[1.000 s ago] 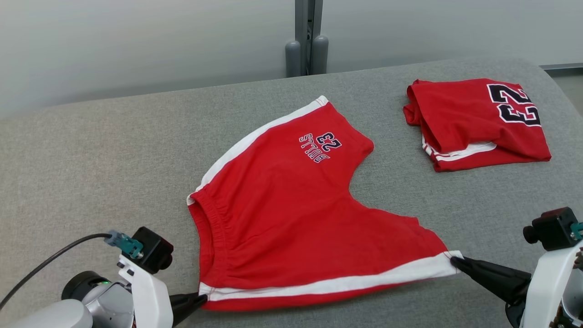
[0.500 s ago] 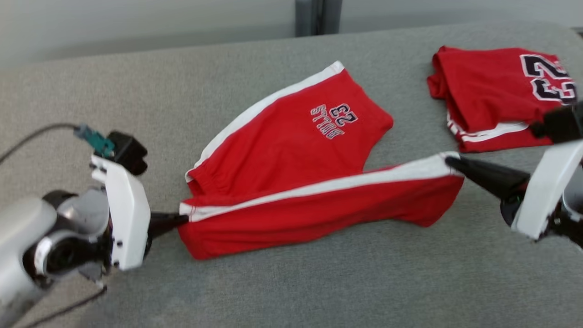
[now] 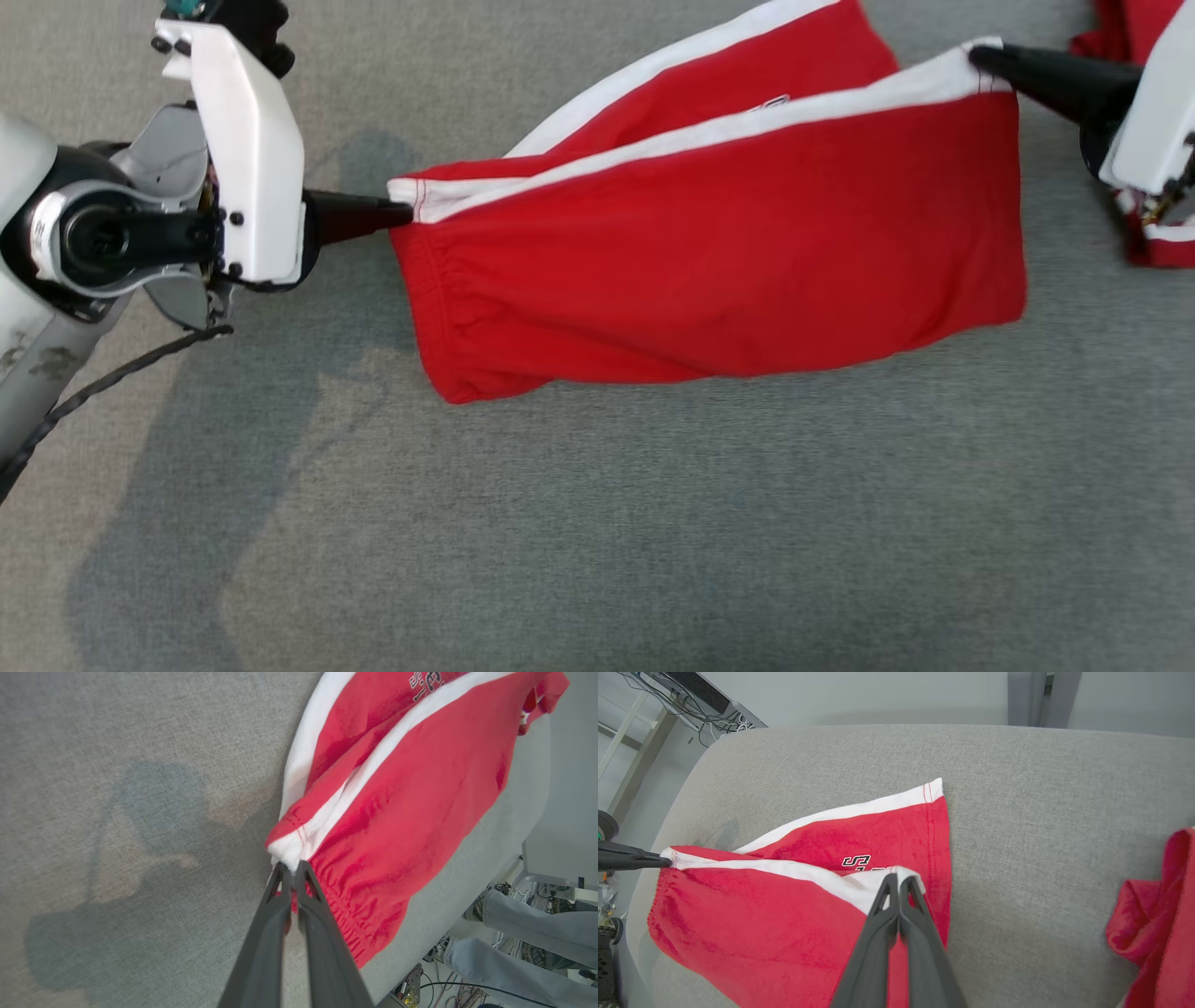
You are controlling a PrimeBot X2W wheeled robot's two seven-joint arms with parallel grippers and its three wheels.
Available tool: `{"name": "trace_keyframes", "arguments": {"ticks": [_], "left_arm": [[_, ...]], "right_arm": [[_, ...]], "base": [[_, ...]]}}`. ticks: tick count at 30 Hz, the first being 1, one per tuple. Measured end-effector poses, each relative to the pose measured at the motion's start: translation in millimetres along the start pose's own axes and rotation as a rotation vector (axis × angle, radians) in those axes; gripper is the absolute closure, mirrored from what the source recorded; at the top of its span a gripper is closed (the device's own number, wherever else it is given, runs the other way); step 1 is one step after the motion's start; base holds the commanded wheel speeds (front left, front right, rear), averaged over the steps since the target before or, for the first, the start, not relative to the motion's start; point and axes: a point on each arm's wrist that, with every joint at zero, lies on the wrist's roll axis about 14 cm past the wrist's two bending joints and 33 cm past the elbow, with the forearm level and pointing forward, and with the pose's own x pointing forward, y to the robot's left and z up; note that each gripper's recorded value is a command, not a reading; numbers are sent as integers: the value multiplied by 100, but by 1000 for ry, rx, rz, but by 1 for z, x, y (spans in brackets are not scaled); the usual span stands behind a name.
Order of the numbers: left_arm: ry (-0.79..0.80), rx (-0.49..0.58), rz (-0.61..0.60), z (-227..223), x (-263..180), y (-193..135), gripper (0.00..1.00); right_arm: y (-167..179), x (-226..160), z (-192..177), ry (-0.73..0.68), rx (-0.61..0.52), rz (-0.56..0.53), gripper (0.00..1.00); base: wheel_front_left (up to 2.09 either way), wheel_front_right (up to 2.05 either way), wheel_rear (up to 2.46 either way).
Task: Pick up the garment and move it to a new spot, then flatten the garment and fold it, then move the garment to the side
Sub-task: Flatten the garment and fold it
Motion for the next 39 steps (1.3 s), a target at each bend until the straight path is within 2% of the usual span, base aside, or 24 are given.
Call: {"name": "trace_keyframes", "arguments": {"ticks": [10, 21, 26, 27, 28, 29, 30, 31, 39], "left_arm": [[19, -60, 39, 5, 10, 32, 100], [-20, -83, 62, 4, -1, 47, 100], [-11, -84, 70, 1, 1, 48, 100], [-8, -84, 71, 0, 1, 48, 95], [-8, -83, 72, 0, 2, 48, 55], [-10, -82, 73, 0, 2, 48, 5], [-10, -79, 75, 0, 3, 47, 5], [-10, -78, 76, 0, 2, 47, 0], [-35, -51, 89, -1, -12, 39, 0]], "right_arm": [[-1, 66, 22, -21, -34, 23, 100], [-21, 84, 27, -58, -5, -28, 100], [-18, 93, 25, -66, -5, -26, 100], [-16, 95, 23, -64, -4, -23, 100], [-14, 96, 23, -64, -4, -20, 87], [-13, 97, 22, -63, -6, -18, 39], [-12, 98, 22, -66, -9, -19, 39], [-11, 97, 23, -68, -10, -19, 0], [10, 76, 44, -184, -46, -11, 0]], "base": [[0, 0, 0], [0, 0, 0], [0, 0, 0], [0, 0, 0], [0, 0, 0], [0, 0, 0], [0, 0, 0], [0, 0, 0], [0, 0, 0]]}}
